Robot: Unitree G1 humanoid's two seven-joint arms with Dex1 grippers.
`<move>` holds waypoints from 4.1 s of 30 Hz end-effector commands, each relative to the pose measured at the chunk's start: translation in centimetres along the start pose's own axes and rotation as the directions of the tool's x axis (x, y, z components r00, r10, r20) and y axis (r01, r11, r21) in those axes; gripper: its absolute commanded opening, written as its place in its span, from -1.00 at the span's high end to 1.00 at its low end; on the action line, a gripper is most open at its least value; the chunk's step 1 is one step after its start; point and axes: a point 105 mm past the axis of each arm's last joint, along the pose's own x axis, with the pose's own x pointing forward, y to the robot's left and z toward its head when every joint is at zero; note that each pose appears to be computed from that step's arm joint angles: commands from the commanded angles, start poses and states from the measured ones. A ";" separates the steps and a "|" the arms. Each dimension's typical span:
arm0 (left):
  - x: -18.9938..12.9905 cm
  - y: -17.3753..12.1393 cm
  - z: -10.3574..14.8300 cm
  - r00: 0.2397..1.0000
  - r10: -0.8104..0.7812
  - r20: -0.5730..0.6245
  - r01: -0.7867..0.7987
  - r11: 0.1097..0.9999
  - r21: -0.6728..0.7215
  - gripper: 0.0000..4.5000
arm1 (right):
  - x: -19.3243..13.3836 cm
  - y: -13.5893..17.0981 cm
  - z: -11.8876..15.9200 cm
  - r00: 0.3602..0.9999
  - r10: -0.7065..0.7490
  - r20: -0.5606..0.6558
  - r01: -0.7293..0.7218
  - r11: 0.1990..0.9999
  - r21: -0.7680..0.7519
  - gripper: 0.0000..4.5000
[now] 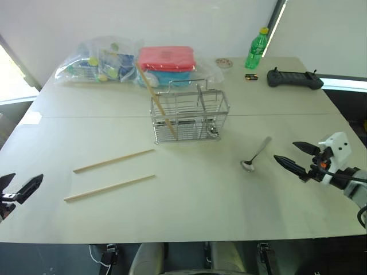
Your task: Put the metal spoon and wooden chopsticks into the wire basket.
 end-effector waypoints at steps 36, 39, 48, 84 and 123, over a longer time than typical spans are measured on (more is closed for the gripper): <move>3.6 -10.6 7.2 0.886 -0.461 0.054 0.455 0.885 0.101 -0.85 | 0.1 -0.1 3.5 0.992 0.117 -0.042 -0.124 0.954 -0.274 -1.00; 3.5 -15.0 8.9 0.778 -0.628 0.037 0.622 0.777 0.099 -0.85 | 0.6 -0.5 4.0 0.978 0.167 -0.127 -0.205 0.896 -0.395 -1.00; 2.0 -23.5 10.4 0.560 -0.821 -0.107 0.822 0.536 0.192 -0.85 | 2.7 -0.7 4.7 0.856 0.306 -0.416 -0.517 0.522 -0.679 -1.00; 1.2 -25.3 13.3 0.597 -0.802 0.001 0.770 0.573 0.282 -0.85 | 11.1 3.6 3.8 0.505 0.300 -0.809 -0.807 -0.168 -0.566 -1.00; 1.6 -24.1 14.6 0.628 -0.778 0.030 0.733 0.604 0.314 -0.87 | 9.6 4.4 14.8 0.711 0.597 -0.371 -0.587 0.213 -0.781 0.97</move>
